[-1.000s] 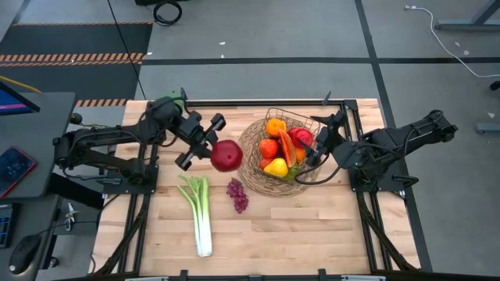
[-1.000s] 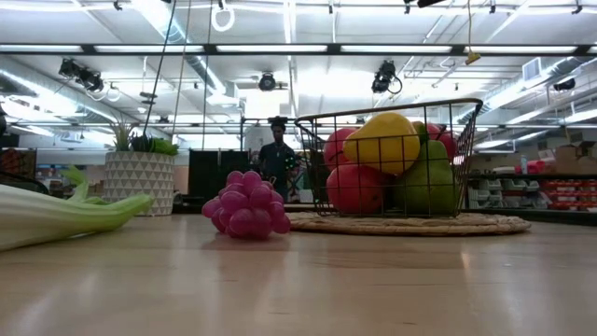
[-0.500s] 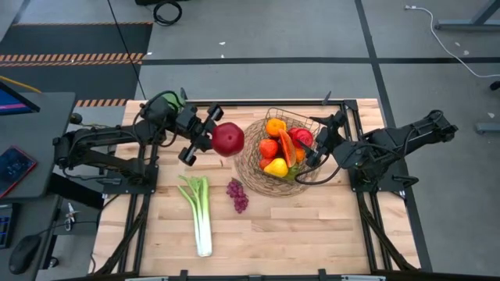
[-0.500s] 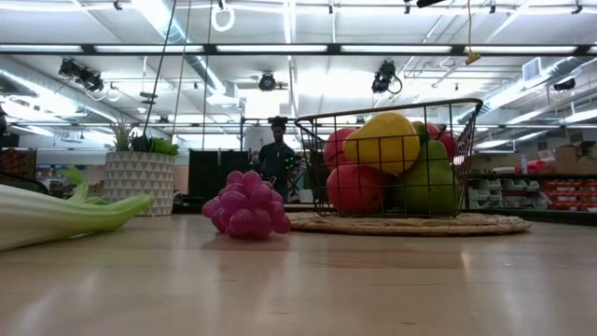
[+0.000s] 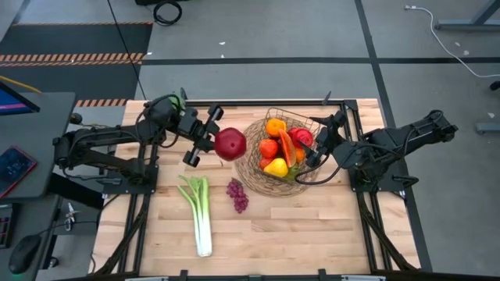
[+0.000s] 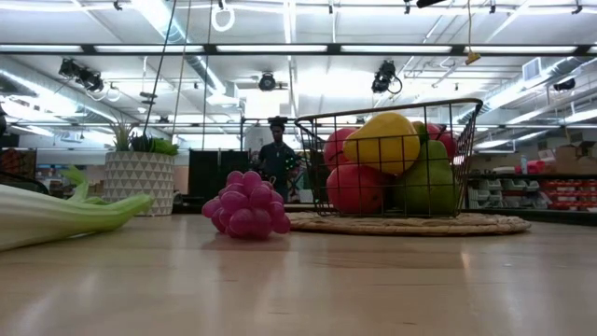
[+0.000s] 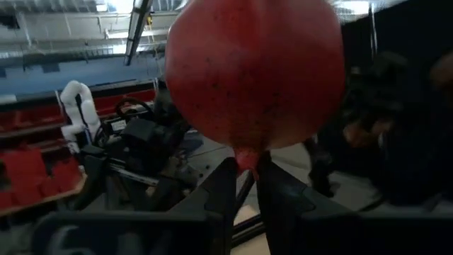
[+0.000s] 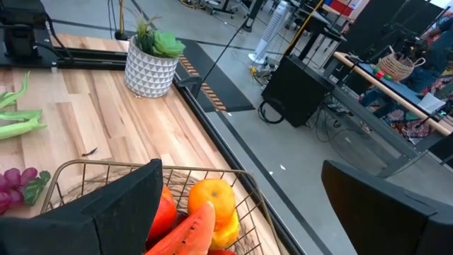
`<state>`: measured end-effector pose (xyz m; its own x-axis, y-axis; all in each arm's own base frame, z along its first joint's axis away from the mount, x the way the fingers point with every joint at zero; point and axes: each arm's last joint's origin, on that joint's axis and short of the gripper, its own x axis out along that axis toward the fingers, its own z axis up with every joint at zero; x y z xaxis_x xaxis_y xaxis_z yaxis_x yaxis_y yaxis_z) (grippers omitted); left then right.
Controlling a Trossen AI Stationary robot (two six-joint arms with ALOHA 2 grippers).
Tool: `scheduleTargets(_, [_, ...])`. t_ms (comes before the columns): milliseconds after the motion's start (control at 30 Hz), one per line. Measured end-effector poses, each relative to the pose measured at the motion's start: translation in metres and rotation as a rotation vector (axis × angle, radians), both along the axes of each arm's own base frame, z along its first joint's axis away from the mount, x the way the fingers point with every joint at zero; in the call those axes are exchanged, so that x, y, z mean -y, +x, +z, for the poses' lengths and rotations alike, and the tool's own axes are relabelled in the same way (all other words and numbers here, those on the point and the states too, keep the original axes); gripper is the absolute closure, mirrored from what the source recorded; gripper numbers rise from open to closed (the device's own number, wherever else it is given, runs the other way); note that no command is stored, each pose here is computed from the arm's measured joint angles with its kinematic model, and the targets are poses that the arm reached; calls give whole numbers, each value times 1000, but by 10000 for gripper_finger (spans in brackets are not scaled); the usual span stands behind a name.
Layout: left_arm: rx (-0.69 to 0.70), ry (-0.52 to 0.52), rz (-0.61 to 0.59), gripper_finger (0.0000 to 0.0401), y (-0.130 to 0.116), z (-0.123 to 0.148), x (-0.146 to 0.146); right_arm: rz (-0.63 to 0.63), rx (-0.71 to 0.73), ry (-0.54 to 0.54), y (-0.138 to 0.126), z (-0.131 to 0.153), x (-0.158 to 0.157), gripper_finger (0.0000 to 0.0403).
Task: Build produce basket
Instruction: Put the red pomegranate into the gold wire basket
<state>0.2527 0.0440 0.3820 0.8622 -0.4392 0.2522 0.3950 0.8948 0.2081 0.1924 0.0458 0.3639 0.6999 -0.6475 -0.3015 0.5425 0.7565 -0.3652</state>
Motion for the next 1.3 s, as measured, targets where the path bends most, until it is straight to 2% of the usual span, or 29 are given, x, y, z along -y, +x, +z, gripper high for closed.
scheduleTargets(233, [27,258,87,342,3,-11,-1,0,0,0,0,0,0,14])
scheduleTargets(433, [-6,420,264,339,6,-20,-6,0,0,0,0,0,0,14])
scheduleTargets(633, [-69,488,411,345,11,-27,-11,-5,-17,2,-1,-2,0,14])
scheduleTargets(867, [-193,472,395,339,36,-57,-18,-5,-24,-1,-2,-3,1,14])
scheduleTargets(967, [-240,501,391,339,48,-73,-22,-5,-24,-1,-2,-3,1,14])
scheduleTargets(1100, [-307,590,477,344,61,-92,-25,-3,-29,-6,-2,-3,1,14])
scheduleTargets(1300, [-398,790,590,341,77,-117,-21,-3,-36,-9,-2,-3,1,14])
